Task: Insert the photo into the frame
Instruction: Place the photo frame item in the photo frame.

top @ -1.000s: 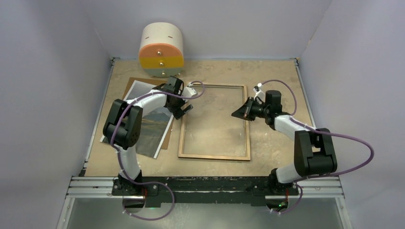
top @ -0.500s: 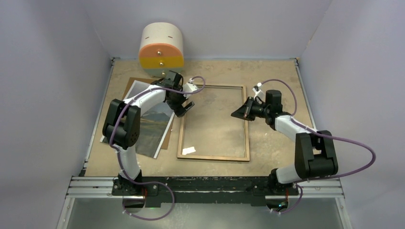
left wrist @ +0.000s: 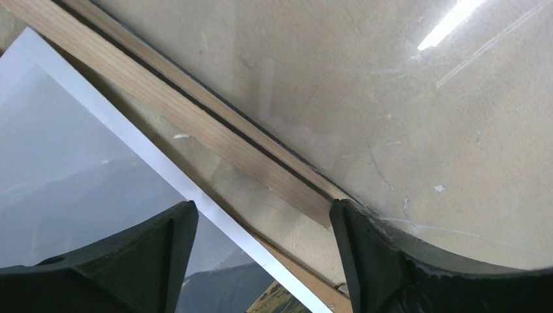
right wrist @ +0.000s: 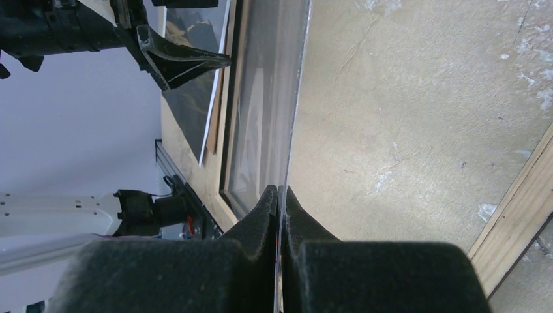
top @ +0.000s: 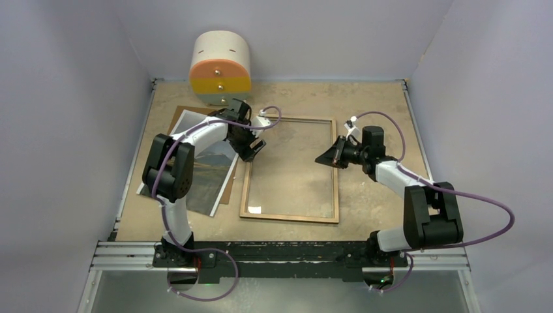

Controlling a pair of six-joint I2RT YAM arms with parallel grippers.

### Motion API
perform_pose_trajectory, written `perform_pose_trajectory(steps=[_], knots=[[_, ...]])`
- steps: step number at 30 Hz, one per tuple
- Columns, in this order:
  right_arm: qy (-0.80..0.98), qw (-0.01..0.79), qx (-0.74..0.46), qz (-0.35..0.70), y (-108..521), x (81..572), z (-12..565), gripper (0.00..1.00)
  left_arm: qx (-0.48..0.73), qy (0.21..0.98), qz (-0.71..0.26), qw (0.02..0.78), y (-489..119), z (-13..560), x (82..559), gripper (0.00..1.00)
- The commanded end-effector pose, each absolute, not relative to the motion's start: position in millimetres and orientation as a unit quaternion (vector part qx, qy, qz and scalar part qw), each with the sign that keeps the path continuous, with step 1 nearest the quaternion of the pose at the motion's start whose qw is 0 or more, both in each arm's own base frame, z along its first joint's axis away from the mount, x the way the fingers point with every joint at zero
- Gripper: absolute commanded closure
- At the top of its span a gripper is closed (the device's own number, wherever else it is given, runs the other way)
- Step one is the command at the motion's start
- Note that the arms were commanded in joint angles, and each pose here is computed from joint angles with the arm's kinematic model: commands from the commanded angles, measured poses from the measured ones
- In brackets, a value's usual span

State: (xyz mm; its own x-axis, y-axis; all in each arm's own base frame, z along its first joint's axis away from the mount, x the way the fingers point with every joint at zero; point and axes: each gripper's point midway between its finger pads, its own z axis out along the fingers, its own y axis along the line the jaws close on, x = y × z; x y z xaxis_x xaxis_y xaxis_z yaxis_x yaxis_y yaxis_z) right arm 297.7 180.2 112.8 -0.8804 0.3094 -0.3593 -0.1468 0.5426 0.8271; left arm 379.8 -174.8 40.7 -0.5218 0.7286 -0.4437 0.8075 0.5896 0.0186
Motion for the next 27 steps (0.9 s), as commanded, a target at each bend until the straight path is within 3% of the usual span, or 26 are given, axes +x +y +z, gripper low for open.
perform_pose_trajectory(steps=[1,18,27], knots=[[0.841,0.234,0.037,0.486,186.4,295.7,120.3,1.00,0.453,0.861,-0.094,0.210,-172.9,37.4,377.7,0.24],[0.855,0.232,0.034,0.463,186.0,310.4,119.9,1.00,0.471,0.855,-0.087,0.200,-167.2,20.7,368.9,0.37],[0.863,0.222,0.048,0.451,183.5,311.4,110.3,1.00,0.471,0.854,-0.088,0.203,-167.8,23.9,368.5,0.38]])
